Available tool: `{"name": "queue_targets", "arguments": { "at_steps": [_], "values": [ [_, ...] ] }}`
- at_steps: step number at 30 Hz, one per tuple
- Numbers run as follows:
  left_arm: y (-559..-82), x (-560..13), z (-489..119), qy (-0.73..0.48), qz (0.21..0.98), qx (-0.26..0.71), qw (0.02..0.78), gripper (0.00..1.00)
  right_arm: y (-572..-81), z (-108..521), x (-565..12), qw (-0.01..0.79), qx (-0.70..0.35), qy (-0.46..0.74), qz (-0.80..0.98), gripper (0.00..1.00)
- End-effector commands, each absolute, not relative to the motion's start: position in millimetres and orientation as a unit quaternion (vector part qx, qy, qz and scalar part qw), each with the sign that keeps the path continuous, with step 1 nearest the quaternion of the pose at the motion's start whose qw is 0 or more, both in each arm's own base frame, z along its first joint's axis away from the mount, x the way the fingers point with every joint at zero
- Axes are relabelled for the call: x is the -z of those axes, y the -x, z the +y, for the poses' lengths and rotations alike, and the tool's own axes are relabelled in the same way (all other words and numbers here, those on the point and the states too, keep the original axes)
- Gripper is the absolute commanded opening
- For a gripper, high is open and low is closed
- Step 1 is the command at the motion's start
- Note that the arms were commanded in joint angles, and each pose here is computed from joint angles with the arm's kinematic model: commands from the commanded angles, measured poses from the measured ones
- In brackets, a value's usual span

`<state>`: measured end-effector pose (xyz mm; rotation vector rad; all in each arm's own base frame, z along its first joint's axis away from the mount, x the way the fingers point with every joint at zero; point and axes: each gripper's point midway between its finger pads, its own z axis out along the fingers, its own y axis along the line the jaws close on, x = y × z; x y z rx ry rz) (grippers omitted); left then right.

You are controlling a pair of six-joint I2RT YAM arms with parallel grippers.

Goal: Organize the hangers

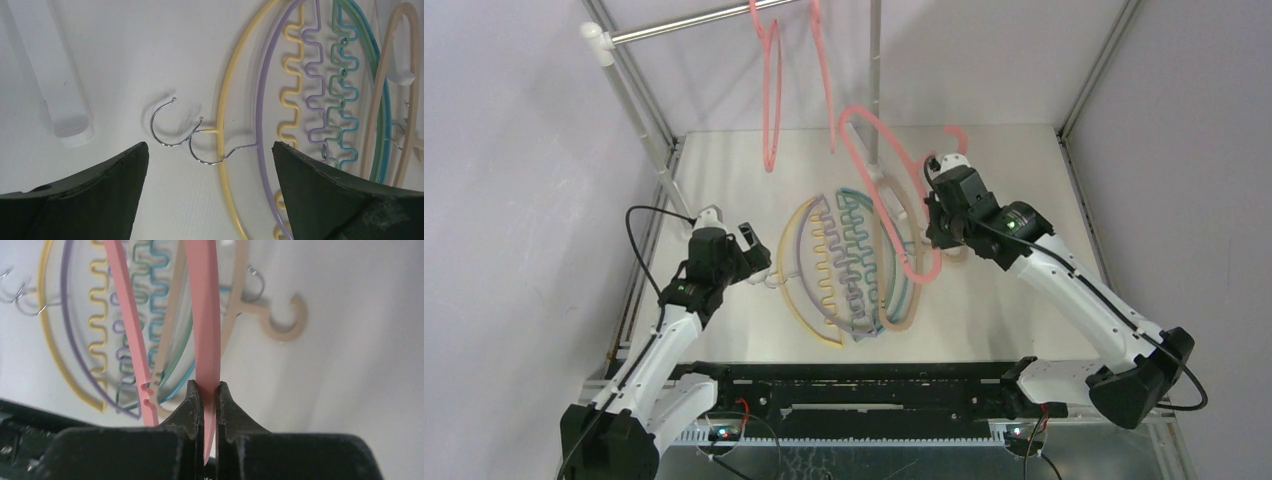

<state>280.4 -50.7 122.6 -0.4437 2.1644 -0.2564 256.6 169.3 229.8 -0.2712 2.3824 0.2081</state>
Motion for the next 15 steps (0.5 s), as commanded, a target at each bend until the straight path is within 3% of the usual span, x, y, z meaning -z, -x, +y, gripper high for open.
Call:
{"name": "queue_targets", "arguments": {
  "at_steps": [1, 15],
  "values": [
    [-304.2, -164.9, -56.0, 0.183, 0.842, 0.131, 0.49, 0.99, -288.2, 157.4, -260.4, 0.418, -0.012, 0.116, 0.901, 0.0],
    [-303.1, -181.2, -54.1, 0.164, 0.842, 0.122, 0.5, 0.98, -407.8, 212.8, -374.0, 0.58, 0.011, 0.12, 0.805, 0.0]
  ]
}}
